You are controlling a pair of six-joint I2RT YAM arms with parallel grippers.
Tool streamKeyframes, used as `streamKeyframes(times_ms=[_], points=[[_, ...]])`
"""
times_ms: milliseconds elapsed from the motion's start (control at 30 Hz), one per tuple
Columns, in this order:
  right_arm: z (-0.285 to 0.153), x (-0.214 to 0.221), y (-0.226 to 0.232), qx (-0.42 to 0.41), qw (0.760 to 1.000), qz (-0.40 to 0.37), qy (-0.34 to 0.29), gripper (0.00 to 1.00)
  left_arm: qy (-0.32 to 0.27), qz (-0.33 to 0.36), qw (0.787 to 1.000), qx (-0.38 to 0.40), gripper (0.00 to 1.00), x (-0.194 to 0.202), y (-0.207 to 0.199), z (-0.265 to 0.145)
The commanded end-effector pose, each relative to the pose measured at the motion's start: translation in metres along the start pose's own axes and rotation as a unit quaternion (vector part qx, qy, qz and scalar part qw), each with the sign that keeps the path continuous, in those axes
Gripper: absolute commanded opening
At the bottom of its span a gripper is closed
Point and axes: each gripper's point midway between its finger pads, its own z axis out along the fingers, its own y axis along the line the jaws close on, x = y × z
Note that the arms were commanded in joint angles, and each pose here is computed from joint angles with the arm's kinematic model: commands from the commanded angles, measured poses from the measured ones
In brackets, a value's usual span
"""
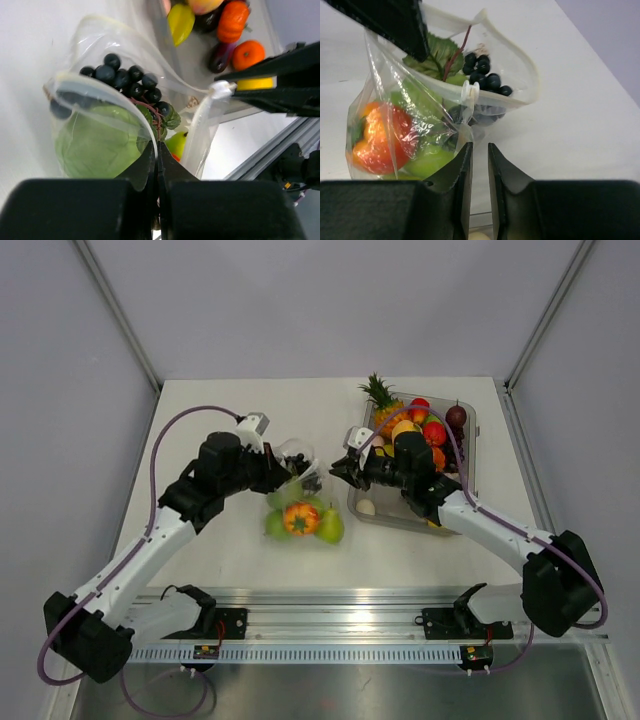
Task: Place the food in the zip-top bag and seal the zipper
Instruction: Adjust the zipper food storage bag at the center of the board.
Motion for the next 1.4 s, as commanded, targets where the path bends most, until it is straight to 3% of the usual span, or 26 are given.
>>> streamKeyframes(times_ms=[0, 167, 300, 533, 833, 1100, 1367], points=[[0.01, 0.009, 0.006, -0.01, 0.999, 0.03, -0.024, 0.25, -0.049, -0.006, 0.999, 0.022, 0.0, 0.002, 0.004, 0.014], [0.003, 0.025, 0.026, -0.019, 0.996, 0.079, -0.04, 0.29, -0.06, 0.0, 0.997, 0.044, 0.0, 0.015, 0.0, 0.001], [-0.004, 0.015, 0.03, -0.022, 0.995, 0.083, -0.049, 0.35, -0.091, 0.004, 0.995, 0.04, 0.0, 0.01, -0.001, -0.015], [-0.007, -0.012, 0.037, -0.06, 0.994, 0.068, -0.063, 0.47, -0.092, 0.003, 0.995, 0.043, 0.0, 0.014, -0.002, -0.022], [-0.006, -0.021, 0.052, -0.088, 0.991, 0.081, -0.055, 0.47, -0.08, -0.004, 0.996, 0.042, 0.0, 0.027, 0.002, -0.019], [-0.019, -0.039, 0.072, -0.039, 0.988, 0.129, -0.08, 0.48, -0.088, -0.006, 0.995, 0.035, 0.0, 0.029, 0.004, -0.027], [-0.004, -0.022, 0.081, -0.018, 0.985, 0.162, -0.062, 0.57, -0.086, -0.006, 0.996, 0.032, 0.0, 0.034, 0.006, -0.028]])
